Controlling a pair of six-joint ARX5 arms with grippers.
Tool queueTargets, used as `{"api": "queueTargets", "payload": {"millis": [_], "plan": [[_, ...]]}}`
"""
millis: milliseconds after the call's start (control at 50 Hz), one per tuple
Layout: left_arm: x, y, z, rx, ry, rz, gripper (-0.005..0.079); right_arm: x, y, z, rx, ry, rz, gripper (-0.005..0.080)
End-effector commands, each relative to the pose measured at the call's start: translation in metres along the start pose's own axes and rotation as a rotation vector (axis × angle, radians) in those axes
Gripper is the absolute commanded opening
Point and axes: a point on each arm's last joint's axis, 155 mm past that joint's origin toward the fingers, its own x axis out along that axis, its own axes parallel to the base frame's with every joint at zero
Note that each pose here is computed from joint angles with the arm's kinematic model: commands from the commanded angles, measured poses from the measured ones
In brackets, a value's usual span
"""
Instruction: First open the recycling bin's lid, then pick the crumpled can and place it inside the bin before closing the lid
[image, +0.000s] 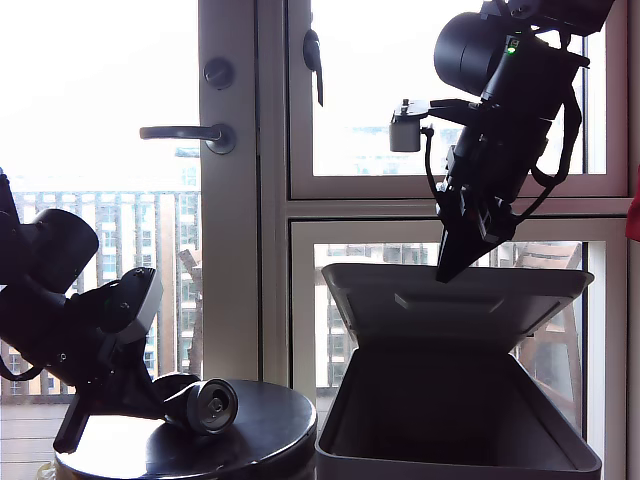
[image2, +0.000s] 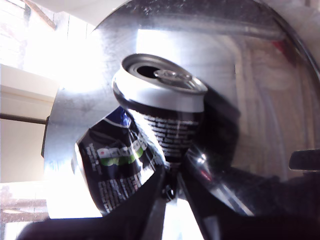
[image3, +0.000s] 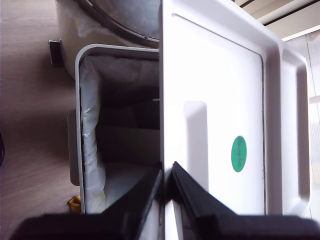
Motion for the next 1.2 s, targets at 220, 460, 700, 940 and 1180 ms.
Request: {"api": "queueTargets", "payload": {"millis": [220, 460, 700, 940, 1180], "plan": [[0.007, -0.019, 0.004, -0.003, 0.020, -0.051, -0.0024, -0.009, -0.006, 0.006, 0.001, -0.016, -0.023, -0.0013], [0.000, -0.004, 0.034, 0.002, -0.014, -0.015, -0.0024, -0.012, -0.010, 0.008, 0.000, -0.021, -0.037, -0.0013], [0.000, -0.005, 0.071, 0.006, -0.073, -0.015, -0.0024, -0.026, -0.025, 0.017, -0.001, -0.045, -0.078, -0.0013], [0.003, -0.013, 0.109, -0.034, -0.136, -0.026, -0.0024, -0.036, -0.038, 0.026, -0.002, -0.061, -0.104, -0.0013], [0.003, -0.010, 0.162, -0.089, -0.252, 0.014, -0.0024, -0.038, -0.039, 0.026, -0.002, -0.060, -0.103, -0.0013]]}}
